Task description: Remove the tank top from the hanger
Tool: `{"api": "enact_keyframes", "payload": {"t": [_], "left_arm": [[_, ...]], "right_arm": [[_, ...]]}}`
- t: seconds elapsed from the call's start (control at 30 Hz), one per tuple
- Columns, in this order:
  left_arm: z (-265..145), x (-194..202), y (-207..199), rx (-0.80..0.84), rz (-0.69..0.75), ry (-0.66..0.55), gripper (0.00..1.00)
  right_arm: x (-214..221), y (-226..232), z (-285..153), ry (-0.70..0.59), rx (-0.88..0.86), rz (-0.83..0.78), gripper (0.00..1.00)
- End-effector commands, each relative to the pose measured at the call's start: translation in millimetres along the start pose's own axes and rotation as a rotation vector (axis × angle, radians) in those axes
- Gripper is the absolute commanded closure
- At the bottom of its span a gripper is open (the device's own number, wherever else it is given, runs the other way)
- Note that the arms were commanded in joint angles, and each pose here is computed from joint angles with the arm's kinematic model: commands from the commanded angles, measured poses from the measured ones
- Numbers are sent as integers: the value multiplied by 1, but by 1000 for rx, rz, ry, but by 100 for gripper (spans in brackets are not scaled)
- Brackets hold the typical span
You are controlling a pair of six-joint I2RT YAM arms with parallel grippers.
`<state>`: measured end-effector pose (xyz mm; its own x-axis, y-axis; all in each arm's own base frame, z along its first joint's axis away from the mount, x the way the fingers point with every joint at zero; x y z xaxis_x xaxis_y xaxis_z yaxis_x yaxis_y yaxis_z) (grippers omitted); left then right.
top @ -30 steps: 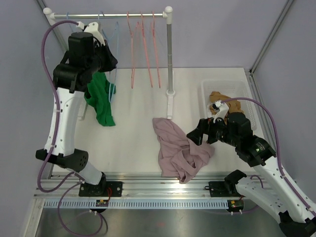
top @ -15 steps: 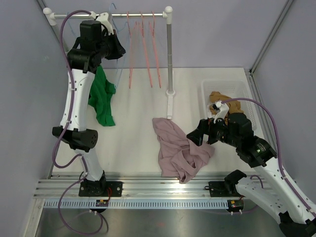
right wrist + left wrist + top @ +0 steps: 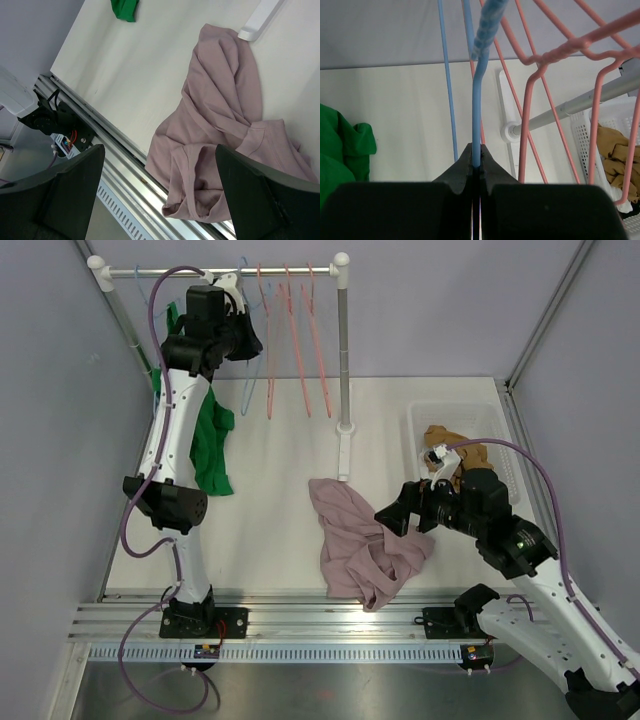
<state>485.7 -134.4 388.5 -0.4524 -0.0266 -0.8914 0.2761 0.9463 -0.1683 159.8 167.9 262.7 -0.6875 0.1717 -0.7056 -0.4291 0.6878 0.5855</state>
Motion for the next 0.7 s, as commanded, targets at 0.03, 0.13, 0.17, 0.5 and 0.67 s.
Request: {"api": "enact_keyframes", "payload": {"t": [0.03, 0.13, 0.17, 0.5, 0.67], "left_arm": [[-23, -28, -5, 5, 26, -111, 90], [-41, -36, -10, 12, 20, -141, 66], [-46, -38, -11, 14, 19, -153, 61], [-149, -46, 3, -180, -11, -230, 1], [-225, -17, 11, -283, -50, -276, 1]], "right_arm": [[-6, 12, 14, -27, -100, 42, 1], [-1, -2, 35, 27, -38, 83, 1], [2, -7, 41, 48, -14, 92, 0], [40, -33, 91, 193, 303, 17, 1], [76, -58, 116, 331, 456, -26, 1]]}}
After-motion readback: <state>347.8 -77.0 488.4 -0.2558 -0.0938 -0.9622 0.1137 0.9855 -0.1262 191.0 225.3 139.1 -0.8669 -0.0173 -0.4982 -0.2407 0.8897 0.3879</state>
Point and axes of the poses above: each gripper's point midway between its finger pads, its own z axis out along the fingers, its own y axis along the line the jaws close on, x = y × z, the point moved 3 cm from there along -z, back along the fingers, and after that the axes turned 8 degrees about z, right-handed, at the moved point
